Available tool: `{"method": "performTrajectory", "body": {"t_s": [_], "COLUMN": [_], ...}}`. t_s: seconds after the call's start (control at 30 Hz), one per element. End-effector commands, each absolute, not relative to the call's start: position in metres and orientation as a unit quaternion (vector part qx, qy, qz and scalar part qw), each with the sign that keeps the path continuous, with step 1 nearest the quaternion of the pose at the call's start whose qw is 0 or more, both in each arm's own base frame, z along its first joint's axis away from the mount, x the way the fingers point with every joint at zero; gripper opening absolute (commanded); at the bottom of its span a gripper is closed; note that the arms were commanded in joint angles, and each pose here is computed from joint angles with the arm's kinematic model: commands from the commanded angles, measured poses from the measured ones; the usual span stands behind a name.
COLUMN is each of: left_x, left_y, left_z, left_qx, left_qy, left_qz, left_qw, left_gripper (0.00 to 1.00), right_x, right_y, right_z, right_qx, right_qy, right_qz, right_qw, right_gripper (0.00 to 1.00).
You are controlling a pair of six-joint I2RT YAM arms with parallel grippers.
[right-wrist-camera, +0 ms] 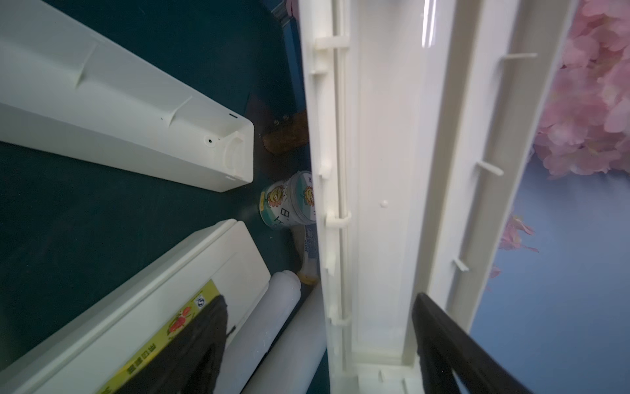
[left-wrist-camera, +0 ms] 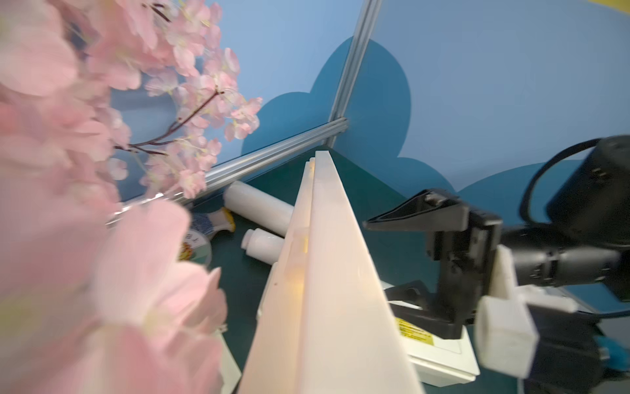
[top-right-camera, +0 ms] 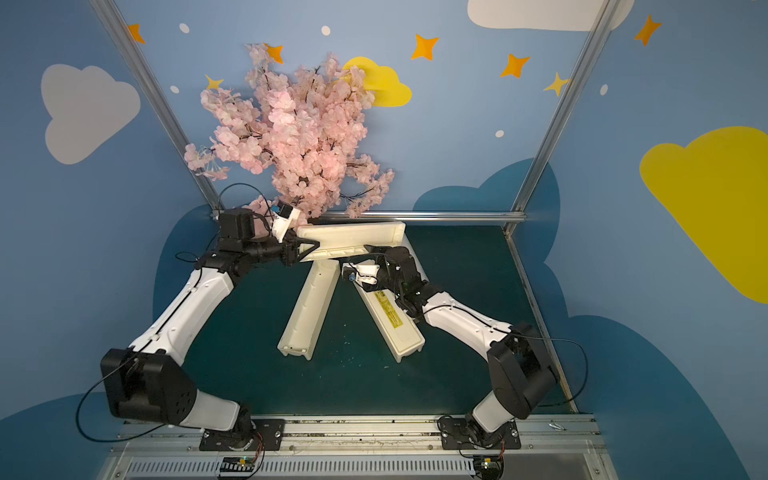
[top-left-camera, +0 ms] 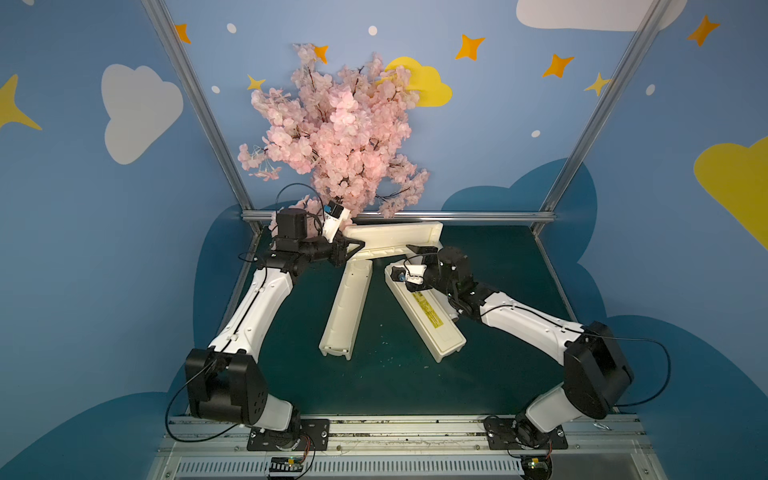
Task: Put plastic wrap rolls into dispensers
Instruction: Pick up the lid from the center of the board.
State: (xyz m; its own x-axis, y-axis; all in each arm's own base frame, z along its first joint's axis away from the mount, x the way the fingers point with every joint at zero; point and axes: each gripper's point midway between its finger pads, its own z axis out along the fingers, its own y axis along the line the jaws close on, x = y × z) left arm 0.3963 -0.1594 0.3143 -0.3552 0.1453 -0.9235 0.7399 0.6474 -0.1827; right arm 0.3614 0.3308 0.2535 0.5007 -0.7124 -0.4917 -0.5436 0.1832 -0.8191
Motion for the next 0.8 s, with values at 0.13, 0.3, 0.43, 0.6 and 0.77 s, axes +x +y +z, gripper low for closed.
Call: {"method": "performTrajectory", "body": {"t_s": [0.13, 0.3, 0.43, 0.6, 0.77], "left_x": [0.356, 0.332, 0.330, 0.341, 0.350], "left_y": [-0.107, -0.063, -0.036, -0.028, -0.014], "left_z": [0.296, 0.291, 0.294, 0.311, 0.305], "left_qx": [0.318, 0.307, 0.294, 0.295, 0.317], "left_qy": [0.817, 0.836, 0.828, 0.808, 0.800], "left_qz": [-0.103, 0.031, 0.118, 0.156, 0.219], "left_qw": [0.469, 0.453, 0.463, 0.486, 0.459], "left_gripper": [0.34, 0.32, 0.32, 0.33, 0.33], "right_x": [0.332, 0.331, 0.327, 0.323, 0.317], "right_y": [0.318, 0.310, 0.313, 0.314, 0.312], "right_z": [0.237, 0.228, 0.223, 0.222, 0.216], "right_qx": [-0.609, -0.588, -0.585, -0.582, -0.575], "right_qy": [0.556, 0.583, 0.590, 0.595, 0.606], "right_qz": [0.016, 0.026, 0.043, 0.056, 0.067], "right_qw": [0.566, 0.560, 0.554, 0.552, 0.546], "right_gripper": [0.85, 0.84, 0.84, 0.84, 0.84]}}
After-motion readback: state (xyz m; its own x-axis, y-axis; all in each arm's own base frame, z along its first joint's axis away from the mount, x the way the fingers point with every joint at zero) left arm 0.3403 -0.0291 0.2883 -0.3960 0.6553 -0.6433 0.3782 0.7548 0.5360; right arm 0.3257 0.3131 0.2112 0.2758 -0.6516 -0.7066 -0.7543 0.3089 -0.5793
